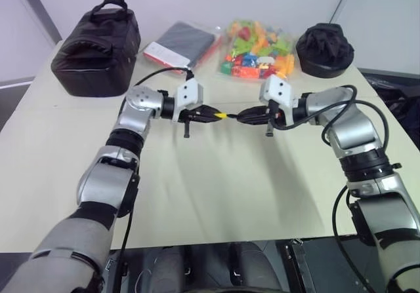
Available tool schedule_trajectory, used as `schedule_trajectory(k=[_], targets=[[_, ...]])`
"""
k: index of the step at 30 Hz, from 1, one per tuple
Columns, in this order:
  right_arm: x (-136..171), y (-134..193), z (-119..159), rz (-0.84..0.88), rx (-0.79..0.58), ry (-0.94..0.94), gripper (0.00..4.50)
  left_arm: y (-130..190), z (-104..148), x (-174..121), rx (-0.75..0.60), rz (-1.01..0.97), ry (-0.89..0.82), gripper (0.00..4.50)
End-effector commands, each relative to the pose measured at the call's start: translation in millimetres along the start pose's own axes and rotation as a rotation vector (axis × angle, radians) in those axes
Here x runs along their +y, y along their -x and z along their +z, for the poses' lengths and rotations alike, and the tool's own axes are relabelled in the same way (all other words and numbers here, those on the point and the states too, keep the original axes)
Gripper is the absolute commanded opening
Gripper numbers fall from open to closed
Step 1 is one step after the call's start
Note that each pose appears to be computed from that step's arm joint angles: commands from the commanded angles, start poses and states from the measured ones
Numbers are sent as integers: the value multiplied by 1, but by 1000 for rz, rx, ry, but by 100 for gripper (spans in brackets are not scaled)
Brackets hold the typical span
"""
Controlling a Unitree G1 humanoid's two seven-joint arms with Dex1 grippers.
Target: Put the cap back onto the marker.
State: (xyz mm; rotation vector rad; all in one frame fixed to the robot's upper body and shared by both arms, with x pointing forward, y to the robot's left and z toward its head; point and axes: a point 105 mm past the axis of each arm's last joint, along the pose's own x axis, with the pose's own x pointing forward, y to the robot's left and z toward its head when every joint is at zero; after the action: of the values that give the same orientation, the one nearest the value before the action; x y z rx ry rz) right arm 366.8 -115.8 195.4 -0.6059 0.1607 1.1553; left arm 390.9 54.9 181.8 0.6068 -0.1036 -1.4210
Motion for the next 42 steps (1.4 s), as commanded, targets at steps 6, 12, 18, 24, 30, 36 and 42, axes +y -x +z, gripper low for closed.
schedule_trajectory(k=[6, 12, 18, 24, 30, 36, 42], targets=[[4, -2, 14, 11, 10, 141, 0, -8, 20, 5, 20, -56, -115, 6], [5, -2, 14, 9, 18, 166, 0, -13, 29, 5, 14, -89, -153, 6], [0, -2, 15, -20, 20, 190, 0, -17, 32, 4, 4, -96, -164, 6], [-2, -3, 20, -40, -1, 197, 0, -22, 40, 6, -63, -60, -157, 6], [-4, -1, 26, -49, -14, 210, 0, -29, 46, 1, -117, -72, -180, 6], [-4, 3, 33, -55, -35, 235, 0, -32, 46, -11, -149, -132, -212, 6], [-7, 7, 26, -57, 10, 280, 0, -30, 34, -24, -105, -220, -221, 6]])
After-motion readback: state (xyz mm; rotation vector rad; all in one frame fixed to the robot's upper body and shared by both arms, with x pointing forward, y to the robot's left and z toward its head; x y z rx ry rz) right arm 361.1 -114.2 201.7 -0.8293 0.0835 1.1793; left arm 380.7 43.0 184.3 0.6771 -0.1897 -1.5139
